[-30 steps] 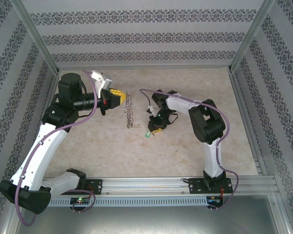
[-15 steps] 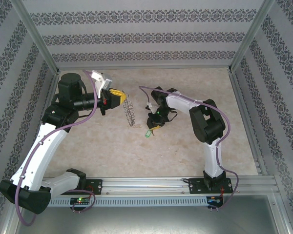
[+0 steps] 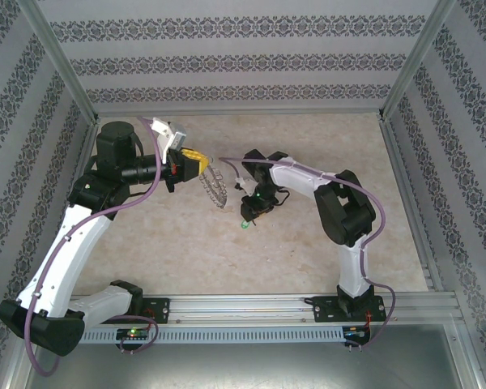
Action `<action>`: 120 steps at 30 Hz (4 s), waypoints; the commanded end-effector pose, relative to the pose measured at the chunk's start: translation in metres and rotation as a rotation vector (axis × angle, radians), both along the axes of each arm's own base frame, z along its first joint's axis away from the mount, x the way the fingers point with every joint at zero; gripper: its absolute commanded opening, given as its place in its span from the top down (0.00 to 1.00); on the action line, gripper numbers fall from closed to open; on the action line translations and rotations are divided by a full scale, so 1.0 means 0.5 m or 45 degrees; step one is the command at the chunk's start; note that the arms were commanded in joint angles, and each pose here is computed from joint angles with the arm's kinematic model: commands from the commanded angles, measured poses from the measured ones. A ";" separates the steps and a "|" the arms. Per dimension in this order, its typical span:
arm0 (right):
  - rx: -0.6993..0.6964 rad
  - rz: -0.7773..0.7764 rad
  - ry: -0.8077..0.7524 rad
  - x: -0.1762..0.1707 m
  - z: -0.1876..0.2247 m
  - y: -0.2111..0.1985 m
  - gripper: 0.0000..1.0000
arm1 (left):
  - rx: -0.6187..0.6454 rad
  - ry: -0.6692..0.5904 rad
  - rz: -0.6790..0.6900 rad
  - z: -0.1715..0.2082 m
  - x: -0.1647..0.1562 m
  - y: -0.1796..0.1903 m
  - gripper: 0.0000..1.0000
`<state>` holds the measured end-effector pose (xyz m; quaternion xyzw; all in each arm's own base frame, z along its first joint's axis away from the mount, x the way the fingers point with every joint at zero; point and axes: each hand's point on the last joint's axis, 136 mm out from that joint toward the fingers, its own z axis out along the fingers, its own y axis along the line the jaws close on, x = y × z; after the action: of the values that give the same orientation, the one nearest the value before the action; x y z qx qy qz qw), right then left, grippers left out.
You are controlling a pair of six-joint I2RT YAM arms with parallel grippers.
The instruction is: Put the keys on the keyring
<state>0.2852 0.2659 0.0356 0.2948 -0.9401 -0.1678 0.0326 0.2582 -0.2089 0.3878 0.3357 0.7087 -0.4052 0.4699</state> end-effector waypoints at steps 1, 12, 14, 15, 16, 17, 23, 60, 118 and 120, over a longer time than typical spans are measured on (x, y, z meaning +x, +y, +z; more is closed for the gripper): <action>-0.091 0.089 -0.104 0.011 0.014 -0.011 0.61 | -0.011 -0.067 0.014 0.038 -0.011 0.013 1.00; -0.134 0.153 -0.113 0.012 0.001 -0.005 0.66 | -0.022 -0.024 0.042 0.038 -0.016 0.025 1.00; -0.121 0.152 -0.102 0.006 -0.002 0.001 0.67 | -0.024 -0.019 0.042 0.038 -0.015 0.024 1.00; -0.119 0.150 -0.099 0.005 -0.004 0.002 0.67 | -0.026 -0.017 0.045 0.038 -0.014 0.025 1.00; -0.118 0.151 -0.095 0.003 -0.006 0.004 0.67 | -0.027 -0.015 0.047 0.037 -0.013 0.025 1.00; -0.116 0.151 -0.096 0.003 -0.007 0.006 0.66 | -0.029 -0.013 0.049 0.038 -0.014 0.025 1.00; -0.143 0.175 -0.101 0.001 -0.017 0.014 0.64 | -0.031 -0.002 0.051 0.038 -0.017 0.026 1.00; -0.223 0.216 -0.165 0.012 -0.007 -0.001 0.92 | -0.049 -0.008 0.055 0.046 -0.012 0.028 1.00; 0.101 -0.112 0.047 -0.005 -0.015 -0.023 0.78 | -0.065 -0.001 0.018 0.044 0.003 0.016 1.00; 0.093 -0.112 0.049 -0.005 -0.019 -0.025 0.79 | -0.065 0.001 0.021 0.044 0.004 0.017 1.00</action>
<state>0.2814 0.2516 0.0287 0.2464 -0.9468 -0.2053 0.0251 0.2611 -0.2024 0.3849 0.3052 0.7277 -0.4165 0.4515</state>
